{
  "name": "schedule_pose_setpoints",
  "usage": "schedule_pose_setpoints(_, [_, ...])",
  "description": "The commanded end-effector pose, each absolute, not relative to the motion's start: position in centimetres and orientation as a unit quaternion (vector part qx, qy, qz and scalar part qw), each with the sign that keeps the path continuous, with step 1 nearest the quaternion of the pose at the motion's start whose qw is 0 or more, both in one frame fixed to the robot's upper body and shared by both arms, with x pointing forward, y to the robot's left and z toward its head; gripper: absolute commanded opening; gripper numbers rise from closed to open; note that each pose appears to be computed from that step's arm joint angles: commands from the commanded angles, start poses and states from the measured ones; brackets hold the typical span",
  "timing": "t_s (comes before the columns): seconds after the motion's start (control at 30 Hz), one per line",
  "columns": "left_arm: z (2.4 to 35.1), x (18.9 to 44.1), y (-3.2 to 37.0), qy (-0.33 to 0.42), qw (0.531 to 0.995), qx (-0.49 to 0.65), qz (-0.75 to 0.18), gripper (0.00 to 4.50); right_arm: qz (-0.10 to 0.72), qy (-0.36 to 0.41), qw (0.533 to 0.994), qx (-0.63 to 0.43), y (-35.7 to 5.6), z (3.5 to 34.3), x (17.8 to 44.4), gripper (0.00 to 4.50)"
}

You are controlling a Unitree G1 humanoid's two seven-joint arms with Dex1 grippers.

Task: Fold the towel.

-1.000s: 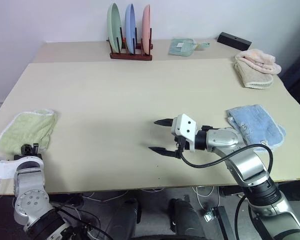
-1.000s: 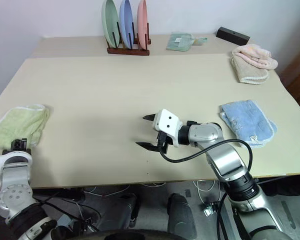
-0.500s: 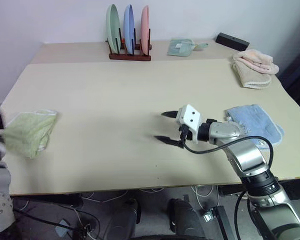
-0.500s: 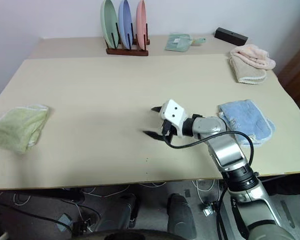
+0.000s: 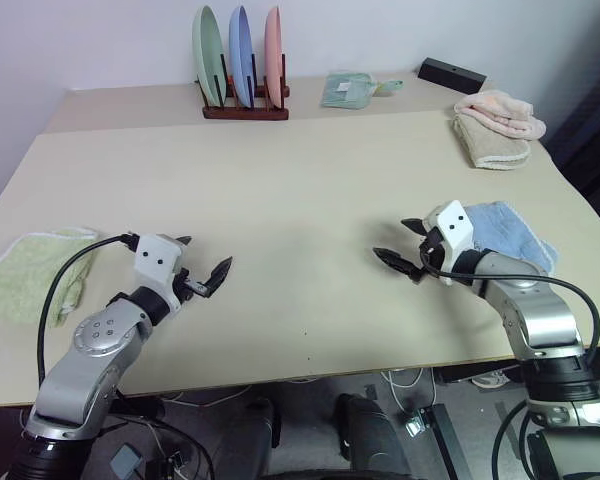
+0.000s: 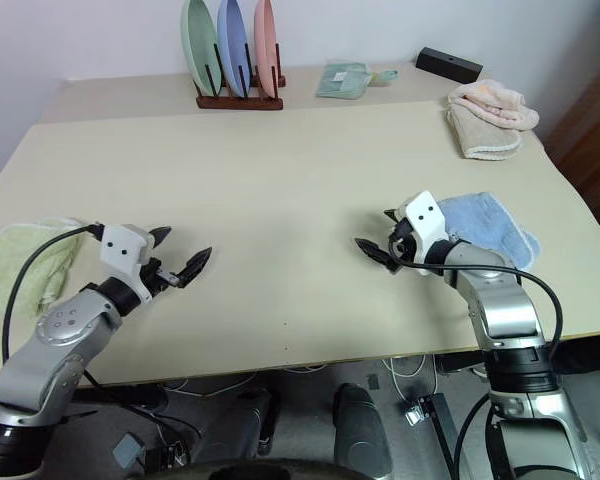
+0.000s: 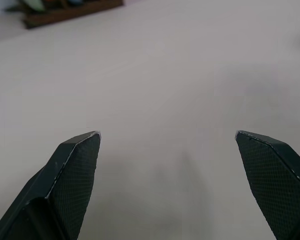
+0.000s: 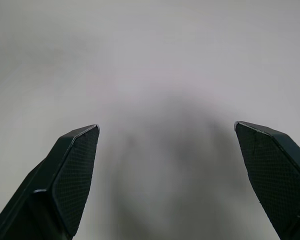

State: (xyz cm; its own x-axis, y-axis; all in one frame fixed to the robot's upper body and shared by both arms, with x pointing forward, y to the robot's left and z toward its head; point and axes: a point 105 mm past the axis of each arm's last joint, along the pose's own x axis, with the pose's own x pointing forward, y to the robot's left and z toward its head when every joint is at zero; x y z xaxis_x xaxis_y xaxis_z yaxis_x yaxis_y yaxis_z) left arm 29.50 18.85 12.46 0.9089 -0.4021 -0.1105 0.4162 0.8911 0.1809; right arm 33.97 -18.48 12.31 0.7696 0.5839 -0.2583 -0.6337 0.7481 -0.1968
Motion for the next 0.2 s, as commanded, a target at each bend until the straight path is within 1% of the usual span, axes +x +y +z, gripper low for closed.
schedule_pose_setpoints(0.03, [13.28, 29.87, 18.63, 0.013, 0.969, 0.107, -0.221, 4.42, 0.322, 0.057, 0.933, -0.148, -18.42, 14.23, 33.51, 4.43])
schedule_pose_setpoints(0.2, [12.88, 29.88, 18.24, 0.016, 0.968, 0.102, -0.227, 4.42, 0.311, 0.044, 0.939, -0.142, -18.40, 15.20, 34.15, 4.43])
